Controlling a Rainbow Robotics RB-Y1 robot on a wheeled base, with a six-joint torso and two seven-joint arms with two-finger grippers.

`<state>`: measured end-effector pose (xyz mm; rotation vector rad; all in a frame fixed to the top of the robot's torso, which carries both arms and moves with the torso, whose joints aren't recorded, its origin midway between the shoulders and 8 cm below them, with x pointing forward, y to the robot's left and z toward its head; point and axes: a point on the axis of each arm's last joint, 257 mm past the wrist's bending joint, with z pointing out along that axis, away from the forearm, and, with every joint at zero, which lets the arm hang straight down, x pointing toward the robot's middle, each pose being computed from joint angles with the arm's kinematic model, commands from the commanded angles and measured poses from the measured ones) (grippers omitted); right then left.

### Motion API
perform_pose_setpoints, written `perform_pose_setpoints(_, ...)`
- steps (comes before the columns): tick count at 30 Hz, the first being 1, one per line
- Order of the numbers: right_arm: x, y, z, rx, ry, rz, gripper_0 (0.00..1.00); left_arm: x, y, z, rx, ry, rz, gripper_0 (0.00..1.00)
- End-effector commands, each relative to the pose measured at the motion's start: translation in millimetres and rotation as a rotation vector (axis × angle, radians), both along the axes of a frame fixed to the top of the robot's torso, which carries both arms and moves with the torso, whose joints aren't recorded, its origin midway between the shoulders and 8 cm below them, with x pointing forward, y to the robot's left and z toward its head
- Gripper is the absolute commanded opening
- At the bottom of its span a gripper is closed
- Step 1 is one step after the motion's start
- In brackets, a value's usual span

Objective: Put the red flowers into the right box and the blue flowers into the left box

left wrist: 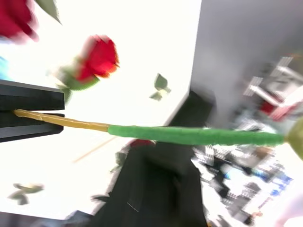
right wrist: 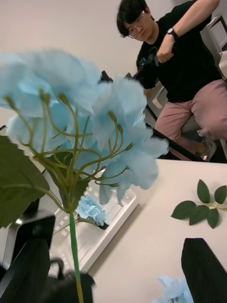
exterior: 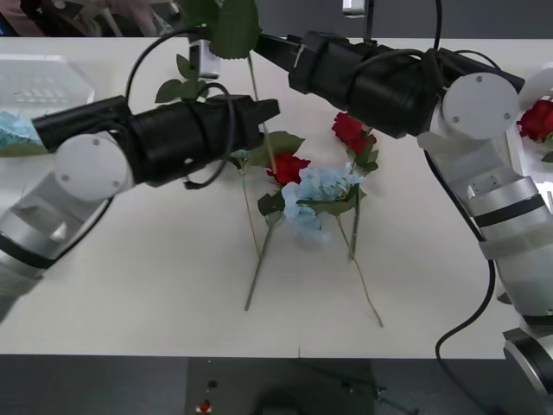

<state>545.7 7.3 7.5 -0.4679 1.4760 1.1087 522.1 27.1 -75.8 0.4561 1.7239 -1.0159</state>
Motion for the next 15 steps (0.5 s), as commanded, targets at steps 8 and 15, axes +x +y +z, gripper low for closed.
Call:
perform_pose_setpoints(8,3,-87,-3,-0.082,0.106,0.022,0.82,4,289,-8,0.593,0.055,0.276,0.00)
perform_pose_setpoints(15,-17,-162,-79,-0.350,0.555,-0.037,0.82,6,486,-37,1.024,0.106,0.502,0.00)
